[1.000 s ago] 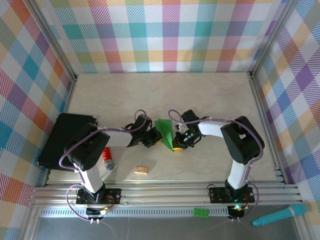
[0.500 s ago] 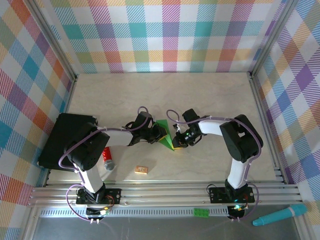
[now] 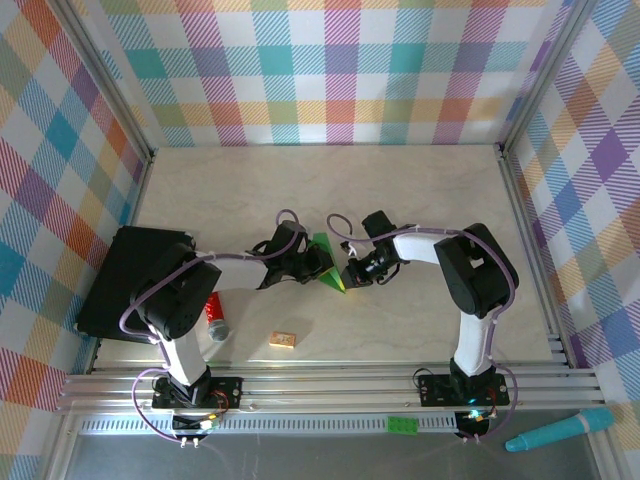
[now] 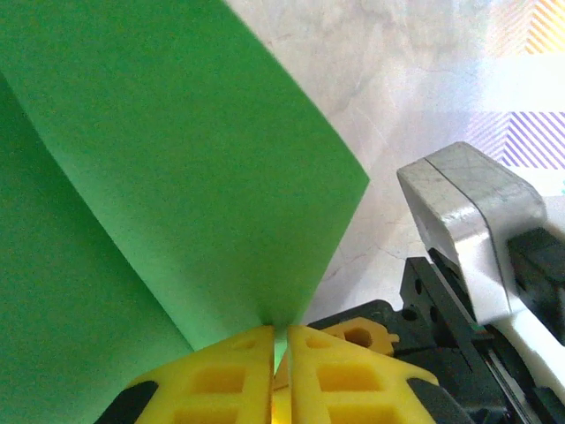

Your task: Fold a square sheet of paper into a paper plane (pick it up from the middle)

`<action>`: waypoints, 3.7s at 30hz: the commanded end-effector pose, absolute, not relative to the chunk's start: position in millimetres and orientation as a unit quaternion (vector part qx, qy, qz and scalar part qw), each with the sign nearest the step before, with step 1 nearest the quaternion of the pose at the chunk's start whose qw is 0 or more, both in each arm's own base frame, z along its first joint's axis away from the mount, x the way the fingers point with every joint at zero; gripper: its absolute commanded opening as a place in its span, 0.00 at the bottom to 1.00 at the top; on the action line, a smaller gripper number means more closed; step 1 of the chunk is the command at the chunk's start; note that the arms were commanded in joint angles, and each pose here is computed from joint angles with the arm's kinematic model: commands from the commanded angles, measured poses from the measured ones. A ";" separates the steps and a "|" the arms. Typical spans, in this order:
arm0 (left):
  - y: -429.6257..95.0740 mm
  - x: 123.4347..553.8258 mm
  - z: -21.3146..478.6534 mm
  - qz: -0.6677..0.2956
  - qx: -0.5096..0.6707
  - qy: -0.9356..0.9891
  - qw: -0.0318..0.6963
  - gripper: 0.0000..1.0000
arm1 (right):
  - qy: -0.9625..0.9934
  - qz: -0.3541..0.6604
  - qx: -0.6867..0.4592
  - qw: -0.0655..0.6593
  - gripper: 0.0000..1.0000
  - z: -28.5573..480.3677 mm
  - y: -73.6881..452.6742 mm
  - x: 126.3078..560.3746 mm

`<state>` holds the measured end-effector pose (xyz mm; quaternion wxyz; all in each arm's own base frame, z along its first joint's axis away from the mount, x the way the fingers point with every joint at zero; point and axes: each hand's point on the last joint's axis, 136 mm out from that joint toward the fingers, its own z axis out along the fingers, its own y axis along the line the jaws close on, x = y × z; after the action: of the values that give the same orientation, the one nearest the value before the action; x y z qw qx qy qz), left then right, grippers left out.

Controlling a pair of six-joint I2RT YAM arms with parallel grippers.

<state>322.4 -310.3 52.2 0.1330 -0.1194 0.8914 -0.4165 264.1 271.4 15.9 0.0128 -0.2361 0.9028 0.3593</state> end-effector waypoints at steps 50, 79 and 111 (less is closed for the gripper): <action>-316.0 332.8 36.6 -0.411 -0.113 0.897 0.115 0.10 | 0.926 0.372 -0.049 -0.045 0.17 16.1 269.2 253.1; -311.7 344.8 33.0 -0.400 -0.113 0.902 0.116 0.10 | 0.957 0.278 -0.060 -0.063 0.11 -19.4 242.5 237.7; -294.9 327.0 -4.3 -0.340 -0.134 0.929 0.059 0.10 | 0.957 0.281 -0.056 -0.049 0.12 -10.6 244.9 244.6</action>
<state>341.3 -309.3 22.8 0.0988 -0.1243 0.9093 -0.3847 256.8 264.5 13.0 -0.0234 -0.0746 0.9368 0.3409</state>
